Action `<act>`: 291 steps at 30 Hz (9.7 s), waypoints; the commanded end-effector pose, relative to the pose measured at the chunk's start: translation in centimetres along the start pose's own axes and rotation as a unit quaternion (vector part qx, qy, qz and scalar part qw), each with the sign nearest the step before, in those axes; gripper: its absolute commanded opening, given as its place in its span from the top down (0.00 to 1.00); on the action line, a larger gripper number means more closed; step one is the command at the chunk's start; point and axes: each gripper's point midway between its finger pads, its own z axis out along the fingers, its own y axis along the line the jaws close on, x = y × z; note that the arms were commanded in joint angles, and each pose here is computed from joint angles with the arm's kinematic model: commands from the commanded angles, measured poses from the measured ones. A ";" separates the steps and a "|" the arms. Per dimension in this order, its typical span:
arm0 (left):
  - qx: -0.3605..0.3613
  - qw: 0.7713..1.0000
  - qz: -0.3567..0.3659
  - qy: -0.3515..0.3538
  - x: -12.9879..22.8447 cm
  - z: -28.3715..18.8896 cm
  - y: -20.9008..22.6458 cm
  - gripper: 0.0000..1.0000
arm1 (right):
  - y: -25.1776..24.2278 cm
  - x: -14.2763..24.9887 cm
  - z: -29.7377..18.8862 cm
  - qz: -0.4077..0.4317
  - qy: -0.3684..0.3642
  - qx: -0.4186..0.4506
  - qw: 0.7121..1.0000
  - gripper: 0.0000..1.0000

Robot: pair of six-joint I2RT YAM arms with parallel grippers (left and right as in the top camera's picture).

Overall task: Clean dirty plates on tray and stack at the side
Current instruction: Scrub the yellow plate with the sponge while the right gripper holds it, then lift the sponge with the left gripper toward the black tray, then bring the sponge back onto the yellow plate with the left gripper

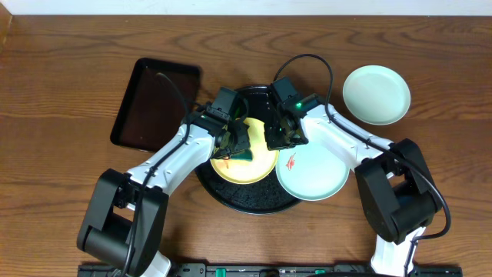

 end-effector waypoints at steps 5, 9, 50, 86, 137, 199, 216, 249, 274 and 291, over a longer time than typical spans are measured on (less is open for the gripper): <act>0.095 0.993 -0.031 0.059 2.0 -0.8 -3.5 0.92 | -0.2 -0.1 -0.2 -0.006 -0.004 0.004 1.000 0.99; 0.076 0.994 -0.036 0.063 2.4 0.1 -2.4 0.92 | -0.3 0.1 -0.2 -0.005 0.001 0.006 1.000 0.99; -0.094 0.995 -0.020 0.012 3.1 1.9 5.8 0.92 | -0.3 0.2 -0.2 -0.005 0.002 0.007 1.000 0.99; -0.094 0.986 -0.052 -0.125 -3.5 -8.2 6.9 0.93 | -1.6 0.4 -0.3 0.003 0.008 0.030 1.000 0.99; -0.187 0.981 -0.027 -0.041 -0.7 -0.9 8.9 0.92 | 0.0 -0.3 -2.0 -0.048 -0.024 0.102 0.993 0.99; -0.150 0.973 -0.094 -0.150 -3.4 -12.0 11.6 0.93 | 1.6 -1.8 -4.0 -0.065 -0.046 0.079 0.994 0.99; -0.087 0.975 -0.126 -0.161 -4.3 -15.9 15.1 0.92 | 6.1 -3.1 -6.3 -0.132 -0.063 -0.016 0.989 0.78; 0.022 0.996 -0.077 -0.034 -1.6 -10.3 9.0 0.92 | 3.7 0.2 2.4 -0.098 0.033 0.020 0.994 0.89; 0.046 0.998 -0.043 -0.030 -0.9 -8.3 4.9 0.93 | 2.8 0.8 3.8 -0.086 0.038 0.033 0.995 0.99; -0.051 0.997 -0.043 0.050 1.6 1.3 5.7 0.93 | 2.5 -0.3 2.1 -0.085 0.035 0.057 0.994 0.99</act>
